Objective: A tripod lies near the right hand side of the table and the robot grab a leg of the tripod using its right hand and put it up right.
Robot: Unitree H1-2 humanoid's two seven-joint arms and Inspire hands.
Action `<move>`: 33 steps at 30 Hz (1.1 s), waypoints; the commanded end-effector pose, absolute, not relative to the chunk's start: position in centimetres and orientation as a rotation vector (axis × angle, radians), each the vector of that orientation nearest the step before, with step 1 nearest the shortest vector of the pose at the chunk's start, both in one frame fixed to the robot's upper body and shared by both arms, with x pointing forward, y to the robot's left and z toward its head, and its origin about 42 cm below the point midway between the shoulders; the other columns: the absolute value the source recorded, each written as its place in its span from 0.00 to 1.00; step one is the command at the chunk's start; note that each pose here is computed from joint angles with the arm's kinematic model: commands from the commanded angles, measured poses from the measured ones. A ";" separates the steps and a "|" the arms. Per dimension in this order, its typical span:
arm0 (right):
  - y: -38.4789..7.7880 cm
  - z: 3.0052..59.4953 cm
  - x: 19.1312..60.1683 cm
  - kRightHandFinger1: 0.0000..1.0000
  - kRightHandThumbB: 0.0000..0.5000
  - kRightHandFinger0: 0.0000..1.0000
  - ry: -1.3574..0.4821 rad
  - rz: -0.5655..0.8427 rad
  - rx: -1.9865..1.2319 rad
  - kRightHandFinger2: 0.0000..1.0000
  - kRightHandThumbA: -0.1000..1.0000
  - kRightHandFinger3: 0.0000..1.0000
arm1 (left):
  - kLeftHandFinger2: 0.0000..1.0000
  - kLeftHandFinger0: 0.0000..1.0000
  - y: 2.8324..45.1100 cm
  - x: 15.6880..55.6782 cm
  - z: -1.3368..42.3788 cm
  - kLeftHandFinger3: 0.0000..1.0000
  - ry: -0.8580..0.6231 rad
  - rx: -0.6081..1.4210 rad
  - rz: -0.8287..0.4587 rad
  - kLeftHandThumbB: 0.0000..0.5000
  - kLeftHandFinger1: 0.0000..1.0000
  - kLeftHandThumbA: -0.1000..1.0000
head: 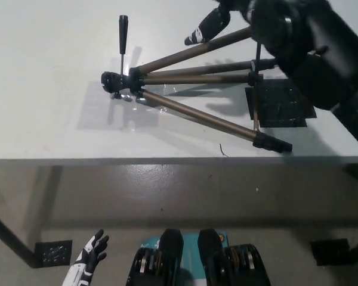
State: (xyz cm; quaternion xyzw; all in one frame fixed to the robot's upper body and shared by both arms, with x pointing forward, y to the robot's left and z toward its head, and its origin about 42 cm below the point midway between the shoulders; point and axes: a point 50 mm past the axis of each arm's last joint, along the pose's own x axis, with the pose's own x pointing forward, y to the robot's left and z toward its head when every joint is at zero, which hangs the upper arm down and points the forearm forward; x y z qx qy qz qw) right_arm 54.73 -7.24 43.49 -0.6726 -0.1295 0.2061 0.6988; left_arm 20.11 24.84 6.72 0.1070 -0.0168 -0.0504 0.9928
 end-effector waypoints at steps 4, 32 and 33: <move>-6.3 44.1 56.5 1.00 1.00 1.00 -0.211 0.385 -1.751 1.00 0.91 1.00 | 1.00 1.00 24.5 19.0 7.1 1.00 -0.077 0.233 -0.137 0.72 1.00 1.00; -14.5 31.1 57.7 0.18 0.41 0.00 -0.666 0.071 -1.897 0.55 0.00 0.16 | 1.00 1.00 24.6 19.7 7.4 1.00 -0.082 0.240 -0.147 0.71 1.00 1.00; -14.5 31.0 57.5 0.14 0.48 0.00 -0.700 0.061 -1.876 0.53 0.00 0.12 | 1.00 1.00 24.6 19.7 7.4 1.00 -0.084 0.244 -0.146 0.71 1.00 1.00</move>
